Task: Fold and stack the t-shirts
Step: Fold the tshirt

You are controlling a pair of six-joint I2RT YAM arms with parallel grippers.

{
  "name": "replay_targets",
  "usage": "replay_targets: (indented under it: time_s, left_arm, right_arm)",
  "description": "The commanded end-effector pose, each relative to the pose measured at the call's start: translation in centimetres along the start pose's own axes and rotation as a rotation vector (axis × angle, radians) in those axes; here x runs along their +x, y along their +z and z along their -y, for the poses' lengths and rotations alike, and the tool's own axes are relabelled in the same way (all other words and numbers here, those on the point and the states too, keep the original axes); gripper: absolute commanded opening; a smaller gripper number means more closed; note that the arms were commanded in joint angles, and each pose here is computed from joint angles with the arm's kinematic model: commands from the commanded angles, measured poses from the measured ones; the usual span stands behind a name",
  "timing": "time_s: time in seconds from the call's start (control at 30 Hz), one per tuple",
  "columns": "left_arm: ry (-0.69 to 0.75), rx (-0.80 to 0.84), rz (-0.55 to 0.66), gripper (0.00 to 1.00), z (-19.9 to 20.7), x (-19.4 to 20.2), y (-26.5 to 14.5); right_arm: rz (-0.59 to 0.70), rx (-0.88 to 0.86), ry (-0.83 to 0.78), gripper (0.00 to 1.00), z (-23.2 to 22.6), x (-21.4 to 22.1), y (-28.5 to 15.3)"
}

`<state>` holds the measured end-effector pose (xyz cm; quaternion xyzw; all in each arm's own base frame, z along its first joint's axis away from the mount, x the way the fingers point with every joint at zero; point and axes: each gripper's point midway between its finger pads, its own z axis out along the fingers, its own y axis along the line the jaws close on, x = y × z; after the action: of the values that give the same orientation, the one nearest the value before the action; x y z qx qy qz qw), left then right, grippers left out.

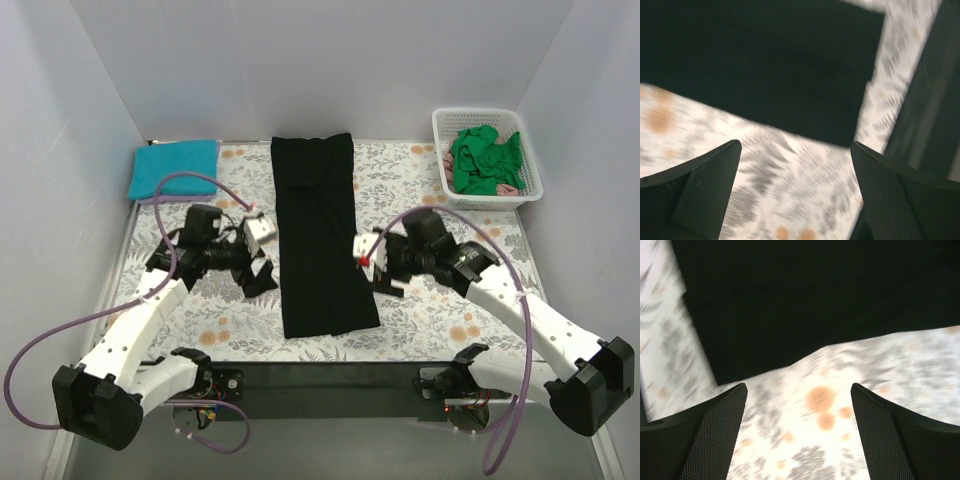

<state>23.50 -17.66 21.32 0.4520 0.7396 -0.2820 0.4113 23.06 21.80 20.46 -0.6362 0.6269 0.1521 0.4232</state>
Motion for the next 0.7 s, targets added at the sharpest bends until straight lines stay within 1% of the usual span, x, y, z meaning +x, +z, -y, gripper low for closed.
replay_targets:
  time_s: [0.0,0.03,0.07,0.1,0.13,0.17,0.2,0.23,0.3,0.33,0.37,0.4,0.53,0.67]
  left_arm:
    - [0.132,0.148,-0.15,0.91,4.9,7.0,-0.1]
    - [0.146,0.174,-0.171,0.9,6.2,9.0,0.0]
    - [0.187,0.22,-0.18,0.9,7.6,9.7,0.4]
    - [0.215,0.212,-0.179,0.89,8.0,9.9,0.5]
    - [0.213,0.234,-0.205,0.87,8.8,11.3,0.9]
    - [0.24,0.275,-0.214,0.86,10.1,11.7,1.3]
    - [0.244,0.281,-0.217,0.85,10.6,12.0,1.7]
    - [0.254,0.277,-0.246,0.83,10.7,13.2,2.0]
    - [0.326,0.302,-0.252,0.8,11.7,13.7,2.8]
    - [0.348,0.284,-0.276,0.79,11.4,14.2,3.2]
    - [0.377,0.307,-0.29,0.77,12.1,14.9,3.5]
    - [0.393,0.304,-0.282,0.77,12.1,14.8,4.0]
    - [0.395,0.318,-0.304,0.75,12.2,15.7,4.9]
    - [0.405,0.311,-0.332,0.74,11.8,16.4,5.1]
  right_arm:
    - [-0.112,-0.135,-0.121,0.9,-6.4,4.2,0.2]
    - [-0.108,-0.153,-0.127,0.87,-7.4,4.5,0.2]
    - [-0.119,-0.218,-0.117,0.84,-9.8,5.5,0.9]
    - [-0.117,-0.244,-0.115,0.78,-10.7,5.7,1.1]
    - [-0.108,-0.261,-0.114,0.77,-11.4,6.0,1.4]
    - [-0.105,-0.265,-0.118,0.74,-11.8,6.3,1.7]
    - [-0.101,-0.275,-0.154,0.67,-12.5,6.9,2.4]
    - [-0.105,-0.275,-0.175,0.63,-12.7,7.3,2.7]
    - [-0.091,-0.276,-0.237,0.56,-13.3,7.8,3.7]
    - [-0.084,-0.279,-0.25,0.55,-13.5,7.8,4.1]
    - [-0.076,-0.286,-0.26,0.54,-13.8,7.9,4.5]
    - [-0.067,-0.298,-0.276,0.54,-14.2,7.8,4.7]
    - [-0.038,-0.292,-0.355,0.5,-14.7,8.7,6.2]
    - [-0.065,-0.316,-0.359,0.44,-15.3,9.9,6.7]
